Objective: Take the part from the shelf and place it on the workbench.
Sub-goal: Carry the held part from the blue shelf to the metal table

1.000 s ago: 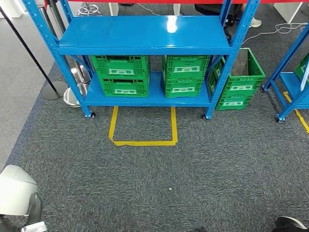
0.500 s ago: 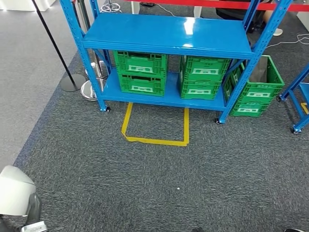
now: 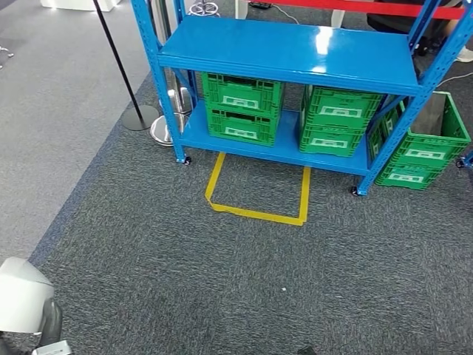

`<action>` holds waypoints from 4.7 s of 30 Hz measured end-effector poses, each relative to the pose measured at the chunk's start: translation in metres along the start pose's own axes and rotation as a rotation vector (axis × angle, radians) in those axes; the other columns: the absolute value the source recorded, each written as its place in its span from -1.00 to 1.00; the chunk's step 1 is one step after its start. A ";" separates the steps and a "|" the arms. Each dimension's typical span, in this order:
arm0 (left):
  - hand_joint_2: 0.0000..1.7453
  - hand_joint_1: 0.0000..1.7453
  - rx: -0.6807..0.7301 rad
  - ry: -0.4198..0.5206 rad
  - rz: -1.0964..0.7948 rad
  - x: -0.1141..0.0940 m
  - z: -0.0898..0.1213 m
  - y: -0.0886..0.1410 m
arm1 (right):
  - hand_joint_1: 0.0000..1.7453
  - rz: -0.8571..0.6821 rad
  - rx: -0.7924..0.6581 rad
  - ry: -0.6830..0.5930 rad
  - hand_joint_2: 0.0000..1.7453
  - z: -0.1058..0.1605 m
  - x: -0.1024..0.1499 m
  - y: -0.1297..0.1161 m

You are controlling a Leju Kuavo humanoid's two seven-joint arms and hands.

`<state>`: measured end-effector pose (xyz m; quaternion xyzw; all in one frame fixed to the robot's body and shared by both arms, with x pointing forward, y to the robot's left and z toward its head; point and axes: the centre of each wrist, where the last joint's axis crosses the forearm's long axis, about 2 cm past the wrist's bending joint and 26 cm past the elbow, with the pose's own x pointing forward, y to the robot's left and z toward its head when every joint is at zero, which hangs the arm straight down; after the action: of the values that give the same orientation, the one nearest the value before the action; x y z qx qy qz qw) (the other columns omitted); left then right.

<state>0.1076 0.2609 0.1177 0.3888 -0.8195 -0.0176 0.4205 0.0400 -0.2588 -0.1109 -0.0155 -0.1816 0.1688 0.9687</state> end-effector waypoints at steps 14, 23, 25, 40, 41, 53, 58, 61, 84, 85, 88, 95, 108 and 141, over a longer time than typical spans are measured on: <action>1.00 1.00 0.004 0.009 -0.007 0.000 0.001 0.001 | -1.00 -0.003 -0.001 0.000 1.00 0.000 0.000 0.000; 1.00 1.00 0.001 0.005 -0.014 0.000 0.002 0.002 | -1.00 -0.010 0.002 0.000 1.00 0.001 -0.002 0.002; 1.00 1.00 0.001 0.003 -0.015 0.000 0.002 0.002 | -1.00 -0.012 0.002 0.002 1.00 0.001 -0.003 0.002; 1.00 1.00 0.017 0.001 -0.008 0.001 0.001 0.000 | -1.00 -0.014 -0.006 -0.002 1.00 0.000 -0.002 -0.002; 1.00 1.00 0.018 0.000 -0.008 0.001 0.001 0.000 | -1.00 -0.015 -0.006 -0.002 1.00 0.000 -0.002 -0.002; 1.00 1.00 0.021 -0.008 -0.008 0.000 0.001 0.000 | -1.00 -0.016 -0.006 -0.002 1.00 0.000 -0.002 -0.002; 1.00 1.00 0.021 -0.007 -0.007 0.000 0.001 0.000 | -1.00 -0.017 -0.007 -0.002 1.00 0.000 -0.002 -0.002; 1.00 1.00 0.024 -0.009 -0.006 0.000 0.000 0.000 | -1.00 -0.017 -0.007 -0.002 1.00 0.000 -0.002 -0.002; 1.00 1.00 0.031 -0.004 -0.004 0.000 0.000 0.000 | -1.00 -0.017 -0.011 0.003 1.00 0.001 -0.004 -0.004; 1.00 1.00 0.031 -0.005 -0.003 0.000 -0.001 0.000 | -1.00 -0.018 -0.009 0.005 1.00 0.001 -0.005 -0.003; 1.00 1.00 0.030 -0.004 -0.004 0.000 0.000 0.000 | -1.00 -0.019 -0.008 0.007 1.00 0.001 -0.006 -0.003; 1.00 1.00 0.027 -0.012 -0.008 0.000 -0.001 0.000 | -1.00 -0.019 -0.010 0.000 1.00 0.000 -0.004 -0.004; 1.00 1.00 0.030 -0.022 -0.011 0.000 -0.002 -0.001 | -1.00 -0.024 -0.011 -0.003 1.00 0.000 -0.003 -0.004; 1.00 1.00 0.023 -0.033 -0.018 0.001 -0.002 -0.002 | -1.00 -0.025 -0.012 -0.006 1.00 0.000 -0.001 -0.003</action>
<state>0.1104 0.2597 0.1192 0.4009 -0.8230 -0.0183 0.4021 0.0400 -0.2623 -0.1111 -0.0184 -0.1855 0.1556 0.9701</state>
